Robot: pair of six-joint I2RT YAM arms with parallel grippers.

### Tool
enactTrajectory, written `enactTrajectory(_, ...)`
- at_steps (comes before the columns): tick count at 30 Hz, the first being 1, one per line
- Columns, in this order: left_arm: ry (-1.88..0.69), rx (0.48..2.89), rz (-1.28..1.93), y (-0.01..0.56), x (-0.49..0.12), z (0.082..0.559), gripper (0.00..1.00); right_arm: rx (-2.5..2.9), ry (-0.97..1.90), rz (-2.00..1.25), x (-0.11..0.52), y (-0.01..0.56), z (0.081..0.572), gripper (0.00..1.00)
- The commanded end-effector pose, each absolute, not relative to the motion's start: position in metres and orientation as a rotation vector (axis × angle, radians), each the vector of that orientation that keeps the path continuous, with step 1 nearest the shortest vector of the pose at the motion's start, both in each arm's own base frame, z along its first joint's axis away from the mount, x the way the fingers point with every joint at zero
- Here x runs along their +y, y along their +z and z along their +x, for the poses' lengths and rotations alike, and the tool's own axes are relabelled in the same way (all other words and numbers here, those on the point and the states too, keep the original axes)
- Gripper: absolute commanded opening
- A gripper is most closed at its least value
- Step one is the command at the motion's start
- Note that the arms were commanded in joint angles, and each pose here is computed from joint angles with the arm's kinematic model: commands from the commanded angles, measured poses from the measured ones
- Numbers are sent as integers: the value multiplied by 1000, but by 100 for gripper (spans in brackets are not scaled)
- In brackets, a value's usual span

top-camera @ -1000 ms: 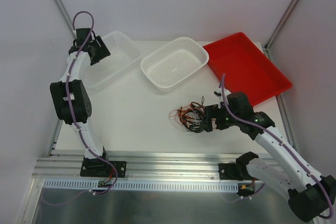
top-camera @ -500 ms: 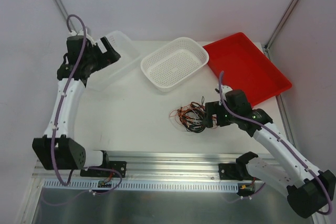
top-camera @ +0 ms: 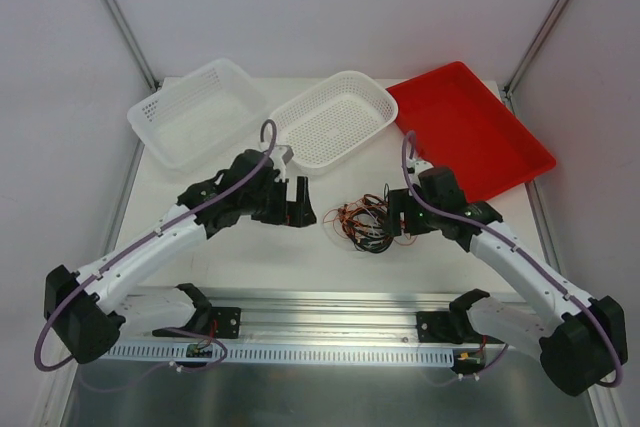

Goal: Untangle the cables

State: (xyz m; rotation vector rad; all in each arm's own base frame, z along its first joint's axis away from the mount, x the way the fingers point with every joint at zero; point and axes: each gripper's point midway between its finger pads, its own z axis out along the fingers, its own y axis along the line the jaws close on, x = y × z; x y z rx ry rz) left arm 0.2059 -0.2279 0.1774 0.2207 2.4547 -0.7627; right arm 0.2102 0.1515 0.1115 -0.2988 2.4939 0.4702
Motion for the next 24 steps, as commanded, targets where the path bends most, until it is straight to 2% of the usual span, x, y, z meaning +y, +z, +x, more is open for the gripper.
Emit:
enactTrajectory(1, -750, 2410, 301, 179, -249, 203, 97, 2467, 491, -268, 159, 106, 222, 72)
enactTrajectory(3, -726, 2402, 399, 180, -264, 209, 95, 2467, 497, -259, 160, 102, 222, 70)
enactTrajectory(7, -722, 2382, 565, 176, -298, 225, 83, 2462, 517, -239, 162, 97, 222, 66)
enactTrajectory(10, -733, 2360, 658, 175, -320, 241, 77, 2463, 526, -223, 162, 93, 220, 64)
enactTrajectory(13, -738, 2358, 728, 169, -340, 254, 76, 2460, 541, -211, 163, 92, 219, 63)
enactTrajectory(19, -771, 2370, 822, 152, -367, 268, 63, 2451, 583, -173, 167, 88, 217, 59)
enactTrajectory(24, -788, 2394, 852, 140, -376, 270, 47, 2442, 620, -156, 171, 87, 218, 58)
